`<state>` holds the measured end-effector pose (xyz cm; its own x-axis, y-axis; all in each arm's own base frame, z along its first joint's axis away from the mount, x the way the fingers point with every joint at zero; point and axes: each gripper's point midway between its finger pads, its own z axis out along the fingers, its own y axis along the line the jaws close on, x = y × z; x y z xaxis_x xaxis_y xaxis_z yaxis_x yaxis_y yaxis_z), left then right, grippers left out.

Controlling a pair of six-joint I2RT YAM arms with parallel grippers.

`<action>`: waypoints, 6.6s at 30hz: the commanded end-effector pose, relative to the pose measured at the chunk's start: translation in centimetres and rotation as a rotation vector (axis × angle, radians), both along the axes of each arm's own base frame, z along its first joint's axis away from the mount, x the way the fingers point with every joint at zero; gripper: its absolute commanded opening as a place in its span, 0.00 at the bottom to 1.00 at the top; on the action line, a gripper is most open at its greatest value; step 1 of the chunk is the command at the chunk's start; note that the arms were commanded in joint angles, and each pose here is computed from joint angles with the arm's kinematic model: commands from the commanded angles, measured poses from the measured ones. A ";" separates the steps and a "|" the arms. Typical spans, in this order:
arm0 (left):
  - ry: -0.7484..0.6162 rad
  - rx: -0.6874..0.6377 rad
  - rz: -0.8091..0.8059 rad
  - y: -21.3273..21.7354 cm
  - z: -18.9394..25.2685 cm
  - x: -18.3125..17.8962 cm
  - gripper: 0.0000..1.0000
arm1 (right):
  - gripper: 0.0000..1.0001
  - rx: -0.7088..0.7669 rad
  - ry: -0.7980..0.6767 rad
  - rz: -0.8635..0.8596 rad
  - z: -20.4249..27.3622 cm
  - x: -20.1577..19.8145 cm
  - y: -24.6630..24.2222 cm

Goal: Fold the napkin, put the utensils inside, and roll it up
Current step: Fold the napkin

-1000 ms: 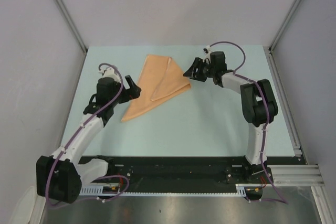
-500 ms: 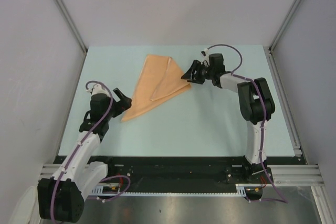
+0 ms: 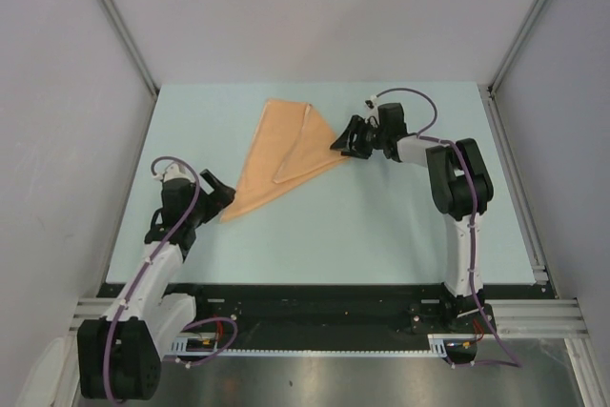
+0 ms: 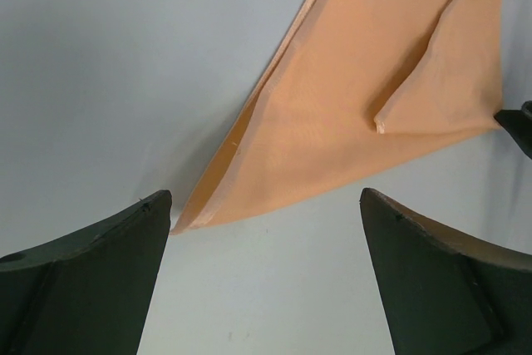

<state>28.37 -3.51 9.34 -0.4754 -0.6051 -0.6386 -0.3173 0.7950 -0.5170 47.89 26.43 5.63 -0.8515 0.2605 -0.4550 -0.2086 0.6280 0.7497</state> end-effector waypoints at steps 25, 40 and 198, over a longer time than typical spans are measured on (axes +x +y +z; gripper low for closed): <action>0.106 -0.180 0.195 1.1 -5.3 -2.7 0.75 | 0.59 0.183 -0.189 0.076 11.4 -1.2 0.7; 0.110 -0.229 0.247 1.2 -6.9 -2.2 0.57 | 0.59 0.181 -0.208 0.087 12.5 -1.9 1.1; 0.206 0.203 -0.220 -5.1 -4.5 21.5 0.63 | 0.12 -0.197 -0.154 0.155 -0.3 4.2 3.4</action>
<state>48.93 -8.42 3.39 -0.7382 -0.3254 -0.5910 -0.2169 0.9440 -0.2488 51.47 29.00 3.96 -0.8167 -0.0164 -0.5769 -0.3951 0.7446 0.5381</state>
